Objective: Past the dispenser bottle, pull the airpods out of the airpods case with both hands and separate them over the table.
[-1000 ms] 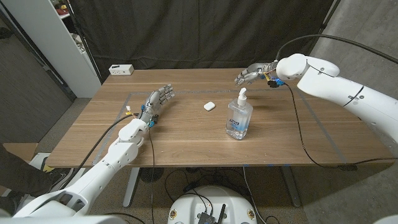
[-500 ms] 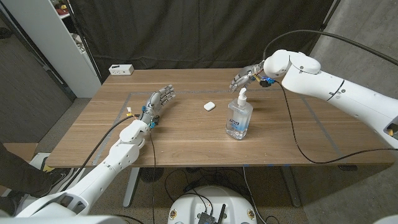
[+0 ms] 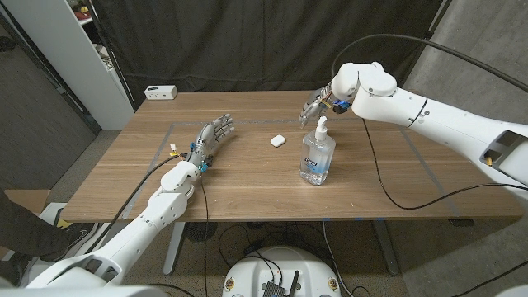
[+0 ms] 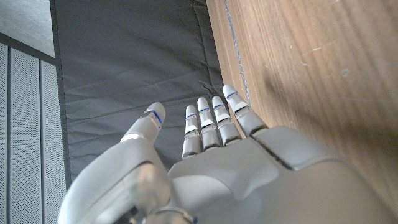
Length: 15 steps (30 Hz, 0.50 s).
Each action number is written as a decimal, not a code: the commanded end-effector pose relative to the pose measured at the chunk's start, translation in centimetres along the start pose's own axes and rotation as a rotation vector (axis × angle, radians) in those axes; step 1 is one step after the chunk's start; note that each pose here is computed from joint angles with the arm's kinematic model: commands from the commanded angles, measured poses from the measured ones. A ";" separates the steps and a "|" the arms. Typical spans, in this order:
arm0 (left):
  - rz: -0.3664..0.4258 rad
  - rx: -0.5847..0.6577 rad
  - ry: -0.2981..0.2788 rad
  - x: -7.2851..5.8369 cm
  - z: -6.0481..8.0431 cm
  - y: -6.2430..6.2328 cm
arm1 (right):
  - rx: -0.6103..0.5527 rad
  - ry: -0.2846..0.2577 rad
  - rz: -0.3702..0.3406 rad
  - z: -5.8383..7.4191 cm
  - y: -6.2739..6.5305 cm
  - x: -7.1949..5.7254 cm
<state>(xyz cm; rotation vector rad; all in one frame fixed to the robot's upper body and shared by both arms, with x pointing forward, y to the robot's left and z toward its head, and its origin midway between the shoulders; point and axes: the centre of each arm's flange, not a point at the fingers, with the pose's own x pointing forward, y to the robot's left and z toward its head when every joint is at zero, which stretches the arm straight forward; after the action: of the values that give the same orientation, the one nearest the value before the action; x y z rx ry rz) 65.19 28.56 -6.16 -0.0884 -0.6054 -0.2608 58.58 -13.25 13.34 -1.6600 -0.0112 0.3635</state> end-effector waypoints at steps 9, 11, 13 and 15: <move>0.007 -0.028 0.014 -0.4 -1.0 -0.1 | -0.174 0.032 0.124 4.7 -1.5 3.1; 0.005 -0.030 0.014 -0.3 -1.0 -0.1 | -0.180 0.026 0.130 5.2 -1.5 3.2; 0.002 -0.032 0.011 -0.2 -1.0 -0.2 | -0.186 0.023 0.143 5.8 -1.4 3.2; 0.001 -0.032 0.008 -0.2 -1.0 -0.2 | -0.194 0.016 0.151 6.3 -1.3 3.1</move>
<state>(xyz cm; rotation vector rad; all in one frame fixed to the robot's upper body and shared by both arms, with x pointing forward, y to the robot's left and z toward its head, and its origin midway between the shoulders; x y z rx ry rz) 65.36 28.43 -6.98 -0.1111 -0.5921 -0.2623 60.24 -9.15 13.66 -1.7982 0.0595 0.4213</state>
